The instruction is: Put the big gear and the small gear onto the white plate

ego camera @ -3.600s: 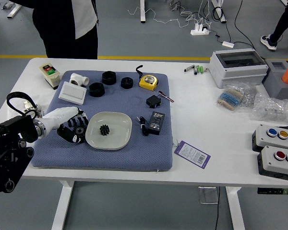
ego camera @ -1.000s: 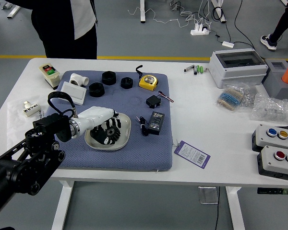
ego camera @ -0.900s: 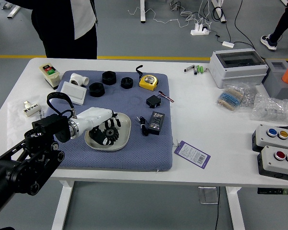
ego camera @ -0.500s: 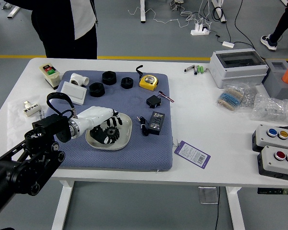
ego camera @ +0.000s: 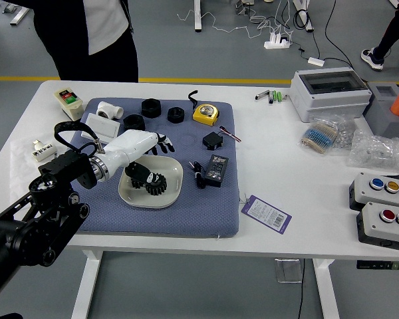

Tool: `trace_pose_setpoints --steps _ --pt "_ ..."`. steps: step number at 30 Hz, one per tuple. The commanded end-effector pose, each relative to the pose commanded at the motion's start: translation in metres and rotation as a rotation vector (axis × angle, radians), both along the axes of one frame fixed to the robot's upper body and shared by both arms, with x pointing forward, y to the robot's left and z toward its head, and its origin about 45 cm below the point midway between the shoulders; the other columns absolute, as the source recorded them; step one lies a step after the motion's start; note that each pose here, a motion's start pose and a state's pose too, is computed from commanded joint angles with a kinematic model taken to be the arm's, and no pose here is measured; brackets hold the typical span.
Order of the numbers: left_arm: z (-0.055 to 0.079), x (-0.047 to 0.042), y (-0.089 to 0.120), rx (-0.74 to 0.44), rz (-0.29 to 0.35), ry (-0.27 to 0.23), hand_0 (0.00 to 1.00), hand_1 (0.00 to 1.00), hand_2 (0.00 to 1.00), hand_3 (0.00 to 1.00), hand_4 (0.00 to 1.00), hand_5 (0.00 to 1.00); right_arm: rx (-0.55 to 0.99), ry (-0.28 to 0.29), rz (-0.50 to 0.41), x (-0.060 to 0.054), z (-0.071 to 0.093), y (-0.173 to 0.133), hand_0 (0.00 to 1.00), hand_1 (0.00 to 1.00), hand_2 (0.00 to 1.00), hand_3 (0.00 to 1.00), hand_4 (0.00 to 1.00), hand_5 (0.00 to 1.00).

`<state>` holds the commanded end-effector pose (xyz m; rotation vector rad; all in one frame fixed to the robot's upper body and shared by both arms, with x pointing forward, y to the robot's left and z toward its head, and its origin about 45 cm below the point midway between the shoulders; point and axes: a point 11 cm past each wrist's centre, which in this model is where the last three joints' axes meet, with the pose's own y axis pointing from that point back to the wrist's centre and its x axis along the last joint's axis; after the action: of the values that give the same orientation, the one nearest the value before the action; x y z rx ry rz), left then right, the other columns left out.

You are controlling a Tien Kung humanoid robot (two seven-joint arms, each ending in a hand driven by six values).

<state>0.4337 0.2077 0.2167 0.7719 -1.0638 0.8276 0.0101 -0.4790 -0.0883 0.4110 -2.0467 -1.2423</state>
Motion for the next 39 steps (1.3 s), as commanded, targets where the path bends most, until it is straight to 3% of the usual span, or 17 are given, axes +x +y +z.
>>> trace_pose_setpoints --steps 1,6,7,9,15,18,19,23,25,27,30,33,36,37,39 --pt "0.003 0.0005 0.001 -0.01 0.004 -0.017 0.473 0.643 0.746 0.691 0.88 0.097 0.0 0.0 0.0 0.0 0.0 0.0 0.66 0.675 0.739 0.567 0.791 0.675" --pt "0.022 0.0003 0.015 -0.093 0.035 -0.102 0.473 0.643 0.746 0.691 0.88 0.097 -0.001 -0.002 -0.002 0.0 0.0 0.0 0.66 0.675 0.739 0.567 0.791 0.675" --pt "0.024 0.0002 0.017 -0.108 0.042 -0.111 0.523 0.649 0.744 0.693 0.886 0.109 -0.001 -0.002 -0.002 0.0 0.0 0.0 0.66 0.675 0.739 0.567 0.791 0.675" --pt "0.031 -0.0024 0.027 -0.158 0.066 -0.138 0.523 0.649 0.744 0.693 0.886 0.109 -0.002 -0.002 -0.002 0.001 0.0 0.0 0.66 0.675 0.739 0.567 0.791 0.675" --pt "0.035 -0.0122 0.067 -0.321 0.195 -0.174 0.528 0.623 0.695 0.666 0.86 0.117 -0.004 -0.003 -0.001 0.001 0.001 -0.001 0.661 0.675 0.739 0.567 0.791 0.676" --pt "0.024 -0.0283 0.097 -0.48 0.3 -0.194 0.528 0.623 0.695 0.666 0.86 0.117 -0.005 -0.004 -0.002 0.001 0.001 -0.001 0.661 0.675 0.739 0.567 0.791 0.676" --pt "0.02 -0.034 0.105 -0.529 0.33 -0.2 0.52 0.533 0.59 0.585 0.684 0.098 -0.005 -0.004 -0.004 0.001 0.001 -0.001 0.66 0.675 0.739 0.567 0.791 0.675" --pt "0.004 -0.0624 0.135 -0.695 0.442 -0.244 0.52 0.533 0.59 0.585 0.684 0.098 -0.003 -0.001 0.001 0.0 0.0 -0.001 0.66 0.675 0.739 0.567 0.791 0.675" --pt "-0.007 -0.0767 0.151 -0.78 0.532 -0.262 0.495 0.52 0.581 0.576 0.657 0.1 0.0 0.002 0.0 -0.002 0.0 0.0 0.66 0.675 0.739 0.566 0.791 0.675" --pt "-0.014 -0.0842 0.162 -0.864 0.596 -0.27 0.495 0.52 0.581 0.576 0.657 0.1 0.001 0.004 0.001 -0.003 -0.001 0.001 0.66 0.675 0.739 0.566 0.791 0.675" --pt "-0.023 -0.0937 0.179 -0.979 0.689 -0.26 0.495 0.52 0.581 0.576 0.657 0.1 0.004 0.007 0.001 -0.005 -0.001 0.002 0.66 0.675 0.739 0.566 0.791 0.675" --pt "-0.039 -0.0987 0.191 -1.109 0.764 -0.146 0.467 0.523 0.588 0.586 0.686 0.131 0.006 0.012 0.002 -0.007 -0.002 0.003 0.66 0.675 0.739 0.567 0.791 0.676" --pt "-0.048 -0.1015 0.195 -1.242 0.798 -0.083 0.467 0.523 0.588 0.586 0.686 0.131 0.008 0.014 0.002 -0.009 -0.002 0.003 0.66 0.675 0.739 0.567 0.791 0.676" --pt "-0.05 -0.1023 0.195 -1.285 0.798 -0.052 0.48 0.536 0.609 0.586 0.765 0.385 0.008 0.016 0.002 -0.01 -0.002 0.004 0.66 0.675 0.739 0.567 0.791 0.676" --pt "-0.054 -0.1024 0.193 -1.367 0.788 0.004 0.48 0.536 0.609 0.586 0.765 0.385 0.009 0.018 0.002 -0.011 -0.002 0.004 0.66 0.675 0.739 0.567 0.791 0.676"
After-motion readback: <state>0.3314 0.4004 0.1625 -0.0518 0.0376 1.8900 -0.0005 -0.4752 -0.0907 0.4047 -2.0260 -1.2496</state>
